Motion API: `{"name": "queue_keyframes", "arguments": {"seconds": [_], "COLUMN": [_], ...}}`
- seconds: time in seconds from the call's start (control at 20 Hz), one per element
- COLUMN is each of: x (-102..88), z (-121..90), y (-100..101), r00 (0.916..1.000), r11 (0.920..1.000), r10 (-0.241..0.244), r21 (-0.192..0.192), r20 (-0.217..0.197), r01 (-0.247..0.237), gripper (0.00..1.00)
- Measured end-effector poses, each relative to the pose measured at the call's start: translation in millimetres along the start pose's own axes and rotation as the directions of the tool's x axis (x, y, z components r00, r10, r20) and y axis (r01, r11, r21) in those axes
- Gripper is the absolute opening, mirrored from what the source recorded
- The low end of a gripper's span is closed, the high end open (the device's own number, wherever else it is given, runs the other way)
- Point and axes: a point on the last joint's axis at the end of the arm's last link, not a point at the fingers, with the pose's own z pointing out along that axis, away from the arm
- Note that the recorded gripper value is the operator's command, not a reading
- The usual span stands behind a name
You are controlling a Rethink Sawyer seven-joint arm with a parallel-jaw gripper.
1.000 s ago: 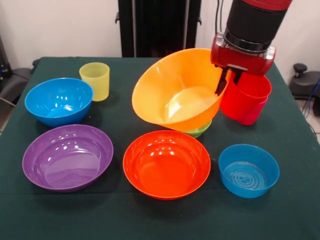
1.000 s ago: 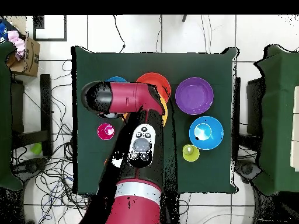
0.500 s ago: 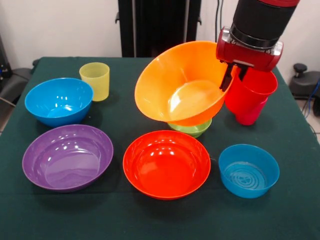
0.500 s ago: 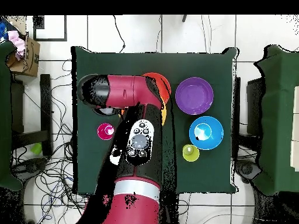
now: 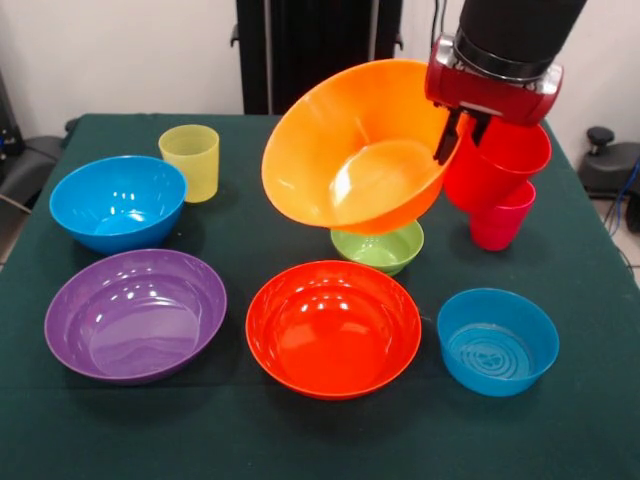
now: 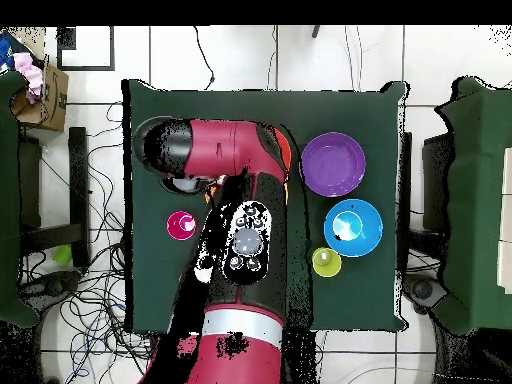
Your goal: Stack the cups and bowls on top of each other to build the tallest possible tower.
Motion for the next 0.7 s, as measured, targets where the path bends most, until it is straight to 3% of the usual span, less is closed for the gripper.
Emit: {"name": "queue_keyframes", "arguments": {"seconds": [0.1,0.4,0.7], "x": [7.4,52.7,97.0], "z": [-4,-10,5], "y": [-8,-39,-63], "r00": [0.9999,0.9991,0.9979], "r11": [1.0000,0.9987,0.9976], "r10": [0.009,0.043,0.057], "r21": [-0.002,-0.026,-0.040], "r20": [-0.007,0.004,0.029], "r01": [-0.009,-0.043,-0.056], "gripper": [0.00,0.00,0.00]}}
